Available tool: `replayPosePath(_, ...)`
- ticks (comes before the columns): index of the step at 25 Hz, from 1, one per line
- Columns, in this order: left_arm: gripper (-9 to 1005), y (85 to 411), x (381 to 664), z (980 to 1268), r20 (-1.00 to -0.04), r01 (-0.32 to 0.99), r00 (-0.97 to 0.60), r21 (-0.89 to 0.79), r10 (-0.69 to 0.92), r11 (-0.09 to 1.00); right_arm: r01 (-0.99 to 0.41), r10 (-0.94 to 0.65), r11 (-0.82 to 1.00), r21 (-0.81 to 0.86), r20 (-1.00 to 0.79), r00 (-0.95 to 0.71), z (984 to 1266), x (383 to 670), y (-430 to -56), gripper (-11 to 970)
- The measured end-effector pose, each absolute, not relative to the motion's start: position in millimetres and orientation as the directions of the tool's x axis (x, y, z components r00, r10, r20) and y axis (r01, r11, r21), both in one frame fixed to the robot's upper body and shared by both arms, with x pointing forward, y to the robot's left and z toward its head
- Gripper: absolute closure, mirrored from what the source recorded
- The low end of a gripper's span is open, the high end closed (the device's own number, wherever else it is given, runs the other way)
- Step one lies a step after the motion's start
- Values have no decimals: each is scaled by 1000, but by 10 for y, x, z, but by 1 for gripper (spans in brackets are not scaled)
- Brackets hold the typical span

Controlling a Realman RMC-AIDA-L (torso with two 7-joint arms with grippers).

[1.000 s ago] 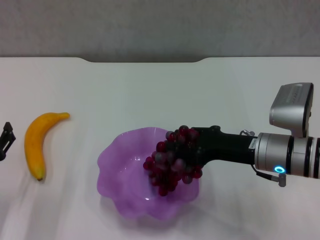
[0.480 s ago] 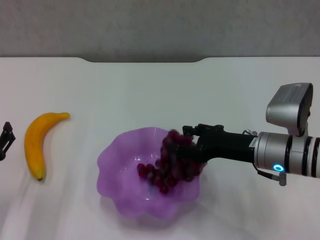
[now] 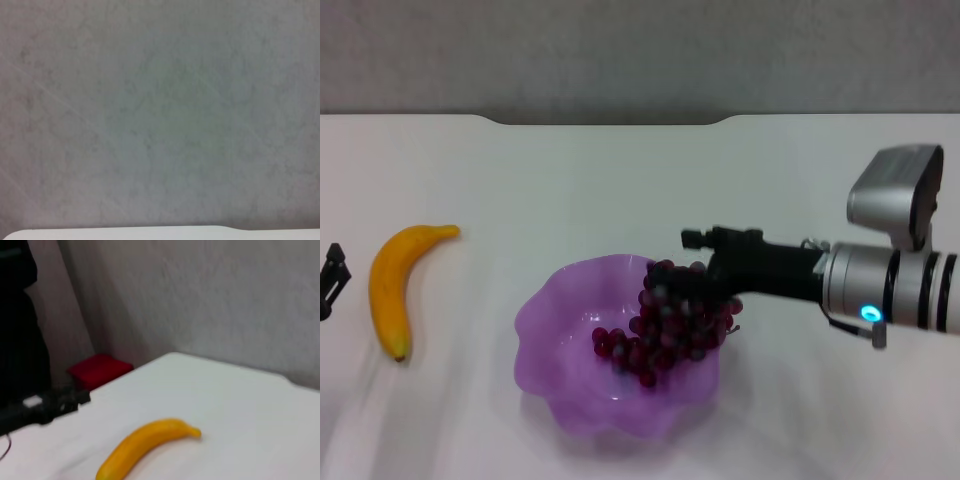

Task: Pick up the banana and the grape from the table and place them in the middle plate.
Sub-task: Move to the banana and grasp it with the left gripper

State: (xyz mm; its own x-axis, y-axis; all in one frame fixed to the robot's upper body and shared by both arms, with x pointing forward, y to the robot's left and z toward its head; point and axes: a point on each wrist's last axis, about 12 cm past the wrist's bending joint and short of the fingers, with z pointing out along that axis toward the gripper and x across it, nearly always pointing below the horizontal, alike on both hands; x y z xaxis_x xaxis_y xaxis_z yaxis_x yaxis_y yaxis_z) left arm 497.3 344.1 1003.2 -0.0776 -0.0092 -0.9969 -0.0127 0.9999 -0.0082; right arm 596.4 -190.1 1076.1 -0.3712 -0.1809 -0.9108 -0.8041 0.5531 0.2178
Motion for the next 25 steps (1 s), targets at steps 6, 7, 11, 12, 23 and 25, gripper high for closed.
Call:
replayPosePath(6,122,3436,4976,10028,-997,-10,-81,-7,-7,1000,-811,-149,572,122,-957,-249,11057,6120,-1907,153)
replayPosePath(7,122,3436,4974,10027,-997,-10,-82,-6,-7,1000,-812,-151,576,94,-964,-219,11106,6135,-1935,155)
replayPosePath(11,122,3442,4965,10020,-996,-12,-85,-6,-7,1000,-797,-160,603,14,-977,-138,11247,6137,-2109,268)
replayPosePath(12,122,3444,4962,10018,-996,-13,-86,-6,-7,1000,-789,-163,614,-8,-980,-117,11284,6124,-2161,296)
replayPosePath(23,122,3436,4962,10012,-996,-10,-91,-13,-14,1000,-543,-85,828,-141,-988,127,11365,5766,-2910,751)
replayPosePath(25,122,3427,4960,10009,-996,-7,-92,-15,-16,1000,-473,-79,868,-151,-983,167,11309,5681,-3020,794)
